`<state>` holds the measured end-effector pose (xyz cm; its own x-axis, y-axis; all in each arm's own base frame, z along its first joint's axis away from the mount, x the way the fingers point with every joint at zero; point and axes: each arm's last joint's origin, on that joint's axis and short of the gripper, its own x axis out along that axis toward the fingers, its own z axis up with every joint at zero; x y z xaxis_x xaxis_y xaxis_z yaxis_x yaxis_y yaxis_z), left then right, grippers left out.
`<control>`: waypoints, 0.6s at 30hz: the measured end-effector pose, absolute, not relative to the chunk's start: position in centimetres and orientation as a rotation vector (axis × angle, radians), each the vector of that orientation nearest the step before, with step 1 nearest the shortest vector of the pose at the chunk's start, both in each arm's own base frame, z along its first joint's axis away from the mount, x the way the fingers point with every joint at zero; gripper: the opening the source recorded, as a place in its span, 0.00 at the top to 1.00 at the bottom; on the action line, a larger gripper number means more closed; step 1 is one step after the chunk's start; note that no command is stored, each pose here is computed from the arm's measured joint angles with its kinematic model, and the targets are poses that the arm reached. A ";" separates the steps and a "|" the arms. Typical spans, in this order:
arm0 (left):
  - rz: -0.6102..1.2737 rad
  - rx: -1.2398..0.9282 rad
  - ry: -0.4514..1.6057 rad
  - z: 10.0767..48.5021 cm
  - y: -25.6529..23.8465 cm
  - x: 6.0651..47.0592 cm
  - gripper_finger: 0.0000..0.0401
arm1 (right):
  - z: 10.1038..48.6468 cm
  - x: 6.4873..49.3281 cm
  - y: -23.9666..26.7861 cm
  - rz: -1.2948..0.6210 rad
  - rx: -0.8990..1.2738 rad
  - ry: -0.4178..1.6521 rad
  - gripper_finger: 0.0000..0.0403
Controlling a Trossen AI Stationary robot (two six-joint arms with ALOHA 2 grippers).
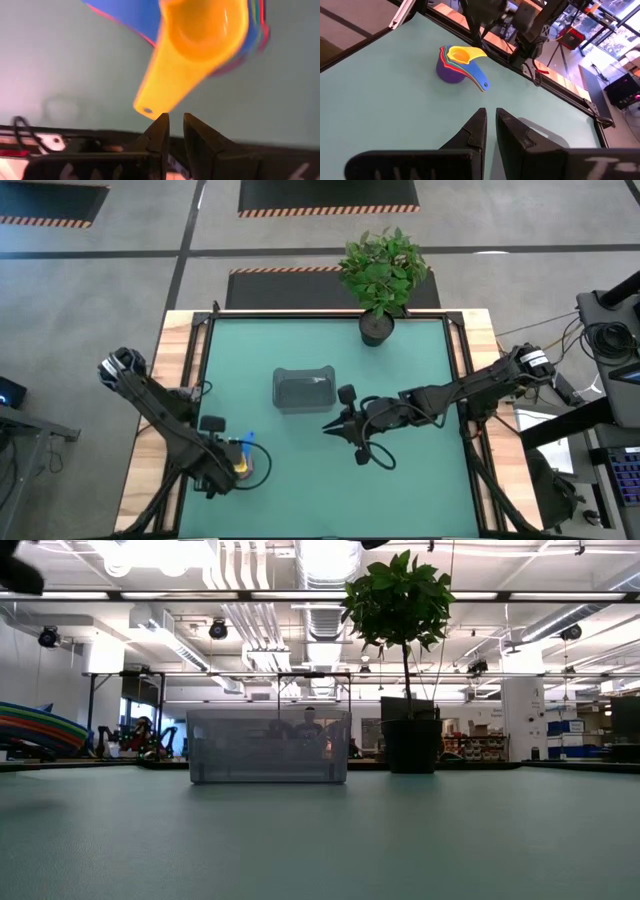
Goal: Nest measuring cups in basket
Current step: Stack the yellow measuring cup on top of the blue measuring cup
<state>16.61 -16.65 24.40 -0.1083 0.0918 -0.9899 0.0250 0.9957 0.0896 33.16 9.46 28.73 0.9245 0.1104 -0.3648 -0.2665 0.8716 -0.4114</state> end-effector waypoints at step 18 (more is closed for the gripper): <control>-0.067 0.129 1.755 20.1 -16.5 15.2 0.91 | 28.7 33.4 8.7 0.178 -0.456 0.348 0.93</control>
<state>15.19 -16.55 20.10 -0.1831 0.0499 -0.9818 0.1243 0.9919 0.0272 33.36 8.74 28.74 0.9259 0.0909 -0.3666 -0.2446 0.8839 -0.3986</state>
